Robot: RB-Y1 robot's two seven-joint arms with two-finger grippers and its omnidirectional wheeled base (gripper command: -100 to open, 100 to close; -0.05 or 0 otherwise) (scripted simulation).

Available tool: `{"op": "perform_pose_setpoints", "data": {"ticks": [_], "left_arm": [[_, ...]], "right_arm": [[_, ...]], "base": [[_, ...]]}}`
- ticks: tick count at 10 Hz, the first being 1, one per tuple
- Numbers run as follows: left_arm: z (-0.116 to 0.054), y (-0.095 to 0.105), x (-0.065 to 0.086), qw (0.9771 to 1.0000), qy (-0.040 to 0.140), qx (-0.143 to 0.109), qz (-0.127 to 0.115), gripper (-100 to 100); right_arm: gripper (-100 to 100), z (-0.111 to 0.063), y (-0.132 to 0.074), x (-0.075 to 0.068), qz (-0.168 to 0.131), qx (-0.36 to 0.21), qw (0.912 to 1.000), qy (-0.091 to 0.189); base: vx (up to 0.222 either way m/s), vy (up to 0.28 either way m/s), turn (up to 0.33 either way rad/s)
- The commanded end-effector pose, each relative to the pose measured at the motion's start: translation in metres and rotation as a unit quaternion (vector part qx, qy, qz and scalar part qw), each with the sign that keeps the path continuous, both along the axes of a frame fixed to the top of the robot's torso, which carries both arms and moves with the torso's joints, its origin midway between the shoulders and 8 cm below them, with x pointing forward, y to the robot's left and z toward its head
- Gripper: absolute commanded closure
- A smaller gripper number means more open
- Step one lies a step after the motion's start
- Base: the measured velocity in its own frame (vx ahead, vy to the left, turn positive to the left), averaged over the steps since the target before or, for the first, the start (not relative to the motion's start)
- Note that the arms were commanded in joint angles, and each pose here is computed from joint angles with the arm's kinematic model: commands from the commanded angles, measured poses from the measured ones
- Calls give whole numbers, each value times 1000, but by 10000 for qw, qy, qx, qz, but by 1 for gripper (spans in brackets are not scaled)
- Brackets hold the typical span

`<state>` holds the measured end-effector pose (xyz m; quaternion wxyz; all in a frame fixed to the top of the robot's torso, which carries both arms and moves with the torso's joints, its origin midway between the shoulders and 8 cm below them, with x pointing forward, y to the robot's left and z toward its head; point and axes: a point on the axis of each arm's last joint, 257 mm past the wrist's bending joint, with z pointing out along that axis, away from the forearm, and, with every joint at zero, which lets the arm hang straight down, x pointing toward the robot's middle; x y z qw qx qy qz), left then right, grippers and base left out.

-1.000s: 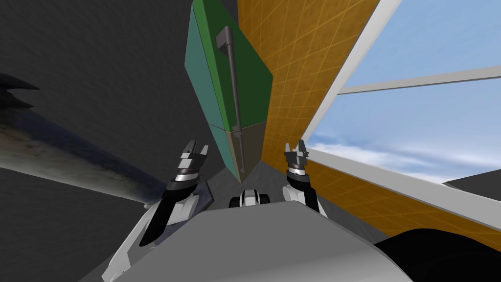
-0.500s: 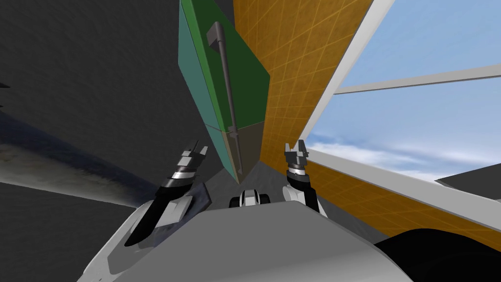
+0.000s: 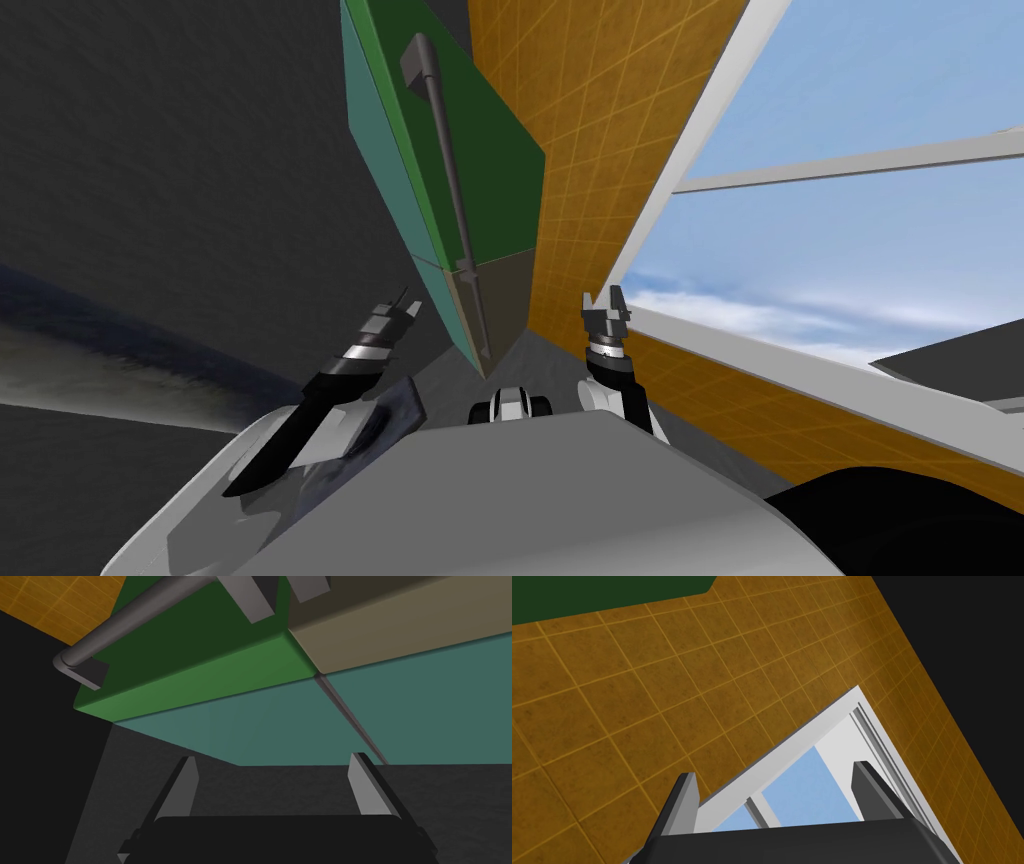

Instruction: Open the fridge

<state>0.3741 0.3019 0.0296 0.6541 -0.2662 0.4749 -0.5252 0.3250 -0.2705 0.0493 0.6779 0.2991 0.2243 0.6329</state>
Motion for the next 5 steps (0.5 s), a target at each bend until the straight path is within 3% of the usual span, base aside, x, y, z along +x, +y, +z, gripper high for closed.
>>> {"op": "perform_pose_setpoints", "data": {"ticks": [1, 4, 5], "left_arm": [[-8, 13, 7, 9993, 315, 147, 111, -100], [-14, 28, 15, 9971, 644, 323, 253, -100], [-15, 29, 16, 9969, 669, 319, 273, -100]], "right_arm": [[0, 0, 0, 0, 0, 0, 10000, 0], [0, 0, 0, 0, 0, 0, 10000, 0], [0, 0, 0, 0, 0, 0, 10000, 0]], "base": [[13, -52, -25], [14, -55, -25], [9, -37, -17]]}}
